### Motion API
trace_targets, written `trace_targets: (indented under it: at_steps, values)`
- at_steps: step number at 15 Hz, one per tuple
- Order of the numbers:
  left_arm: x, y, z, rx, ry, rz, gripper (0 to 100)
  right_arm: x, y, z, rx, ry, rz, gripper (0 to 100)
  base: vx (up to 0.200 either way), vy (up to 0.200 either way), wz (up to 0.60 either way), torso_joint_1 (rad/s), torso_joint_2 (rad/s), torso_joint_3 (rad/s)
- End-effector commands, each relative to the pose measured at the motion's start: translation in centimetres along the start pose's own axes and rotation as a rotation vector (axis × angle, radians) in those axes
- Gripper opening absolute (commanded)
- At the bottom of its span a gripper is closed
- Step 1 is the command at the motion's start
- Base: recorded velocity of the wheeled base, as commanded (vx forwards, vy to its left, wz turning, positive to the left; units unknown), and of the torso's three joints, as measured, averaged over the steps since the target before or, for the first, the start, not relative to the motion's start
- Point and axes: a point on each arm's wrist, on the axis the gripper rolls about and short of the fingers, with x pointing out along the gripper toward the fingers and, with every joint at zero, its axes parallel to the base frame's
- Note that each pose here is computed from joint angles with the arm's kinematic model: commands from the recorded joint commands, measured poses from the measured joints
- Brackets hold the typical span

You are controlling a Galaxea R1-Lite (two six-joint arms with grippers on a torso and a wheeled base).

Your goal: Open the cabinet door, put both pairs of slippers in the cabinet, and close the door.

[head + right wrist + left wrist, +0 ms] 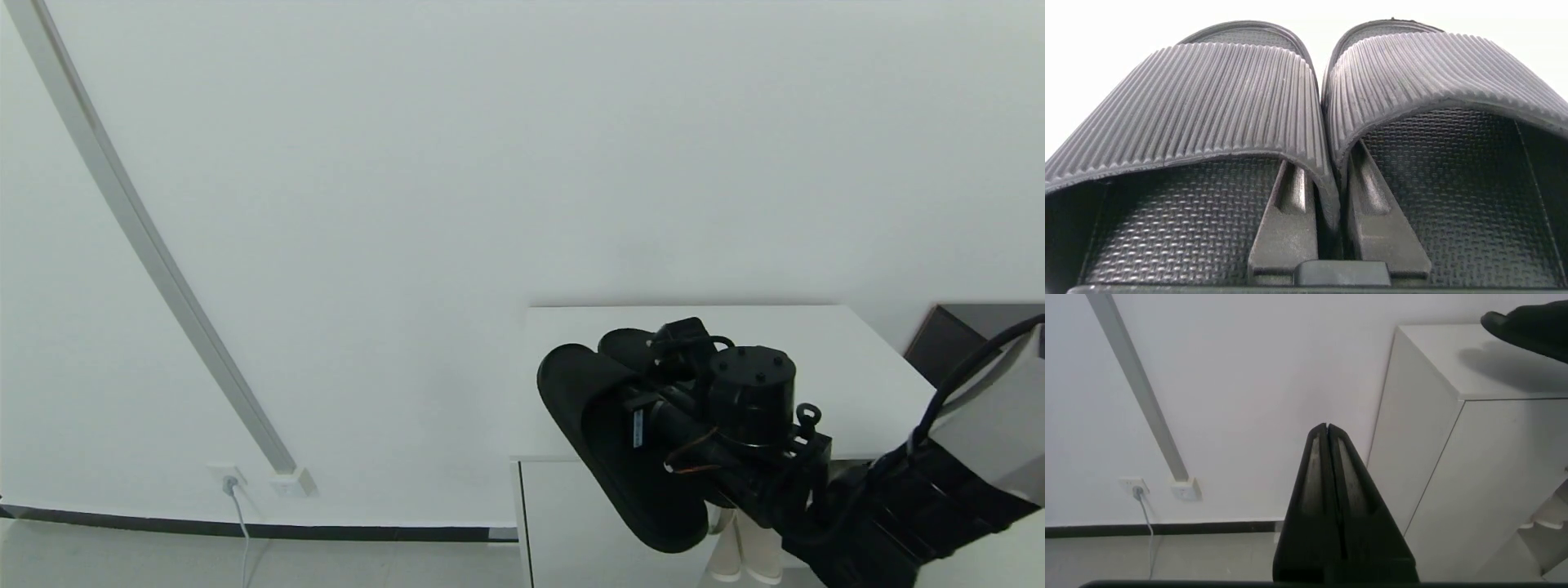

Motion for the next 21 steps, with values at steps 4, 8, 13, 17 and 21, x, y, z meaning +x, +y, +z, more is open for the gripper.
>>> trace_targets:
  at_steps: [4, 8, 13, 17, 21]
  values:
    - [0.01, 0.00, 0.00, 0.000, 0.001, 0.000, 0, -1.62, 0.02, 0.59, -0.014, -0.011, 0.023, 0, 0.000, 0.000, 0.00, 0.000, 0.00, 0.000]
    - [0.01, 0.00, 0.00, -0.001, 0.001, 0.000, 0, -1.83, 0.20, 0.37, -0.023, -0.003, 0.030, 0, -0.100, 0.000, 0.00, 0.001, 0.00, 0.001]
    - [0.01, 0.00, 0.00, -0.001, 0.001, 0.000, 0, -1.89, 0.34, 0.33, -0.024, -0.003, 0.033, 0, -0.200, 0.000, 0.00, 0.007, 0.00, 0.000]
    - [0.01, 0.00, 0.00, 0.000, 0.001, 0.000, 0, -1.91, 0.43, 0.23, -0.025, 0.000, 0.036, 0, -0.200, 0.000, 0.00, -0.004, 0.00, 0.004]
    - [0.01, 0.00, 0.00, -0.001, 0.001, 0.000, 0, -2.02, 0.43, 0.04, -0.035, 0.007, 0.036, 0, -0.050, 0.000, 0.00, 0.002, 0.00, 0.001]
